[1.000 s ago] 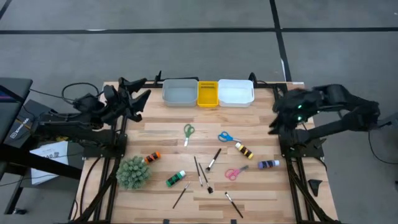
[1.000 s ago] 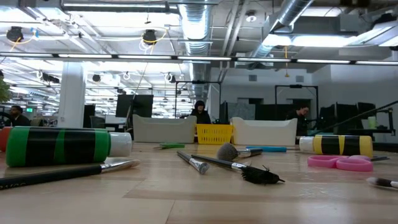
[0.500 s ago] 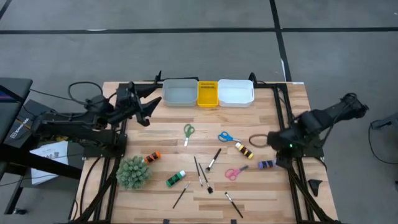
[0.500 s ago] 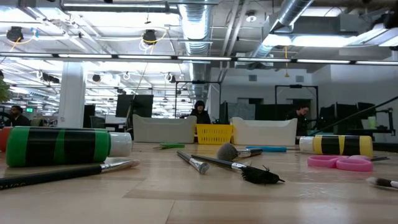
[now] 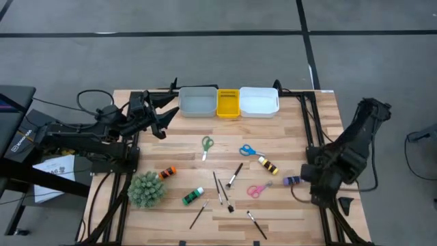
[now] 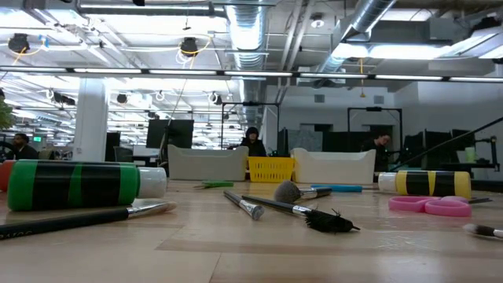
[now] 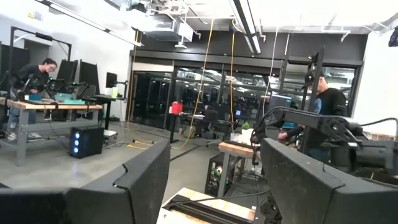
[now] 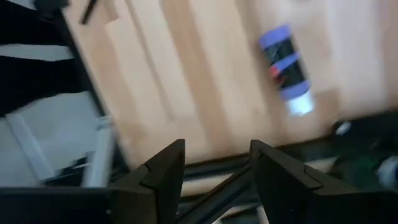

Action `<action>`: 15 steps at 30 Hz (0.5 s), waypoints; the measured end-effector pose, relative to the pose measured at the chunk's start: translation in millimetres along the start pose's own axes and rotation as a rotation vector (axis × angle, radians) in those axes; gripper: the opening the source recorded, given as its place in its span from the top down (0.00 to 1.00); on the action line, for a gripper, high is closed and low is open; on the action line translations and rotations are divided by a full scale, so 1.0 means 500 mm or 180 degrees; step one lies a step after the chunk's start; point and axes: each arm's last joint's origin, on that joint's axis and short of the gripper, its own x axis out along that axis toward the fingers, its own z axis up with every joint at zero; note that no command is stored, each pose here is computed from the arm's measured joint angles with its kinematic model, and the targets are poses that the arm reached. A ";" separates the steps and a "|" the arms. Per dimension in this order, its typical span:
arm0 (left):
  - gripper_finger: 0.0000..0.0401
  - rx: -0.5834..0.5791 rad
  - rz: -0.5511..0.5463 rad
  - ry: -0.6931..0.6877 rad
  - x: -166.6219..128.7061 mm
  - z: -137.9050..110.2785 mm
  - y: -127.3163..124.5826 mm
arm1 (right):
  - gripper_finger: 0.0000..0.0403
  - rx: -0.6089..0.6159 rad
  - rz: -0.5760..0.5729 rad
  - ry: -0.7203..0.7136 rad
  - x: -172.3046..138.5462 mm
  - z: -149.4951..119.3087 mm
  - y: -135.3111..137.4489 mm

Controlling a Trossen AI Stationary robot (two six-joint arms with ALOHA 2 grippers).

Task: Pick & Place Paint Supplies
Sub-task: Put the purple paint bottle into the yellow bin

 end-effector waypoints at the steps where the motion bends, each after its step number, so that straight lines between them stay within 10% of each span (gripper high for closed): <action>1: 0.40 0.0002 0.0000 0.0006 0.001 -0.001 0.000 | 0.56 -0.0105 -0.0085 -0.0059 0.006 -0.003 0.006; 15: 0.39 0.0033 0.0006 0.0080 0.011 -0.013 -0.004 | 0.57 -0.0520 -0.1407 -0.0117 0.125 -0.008 0.066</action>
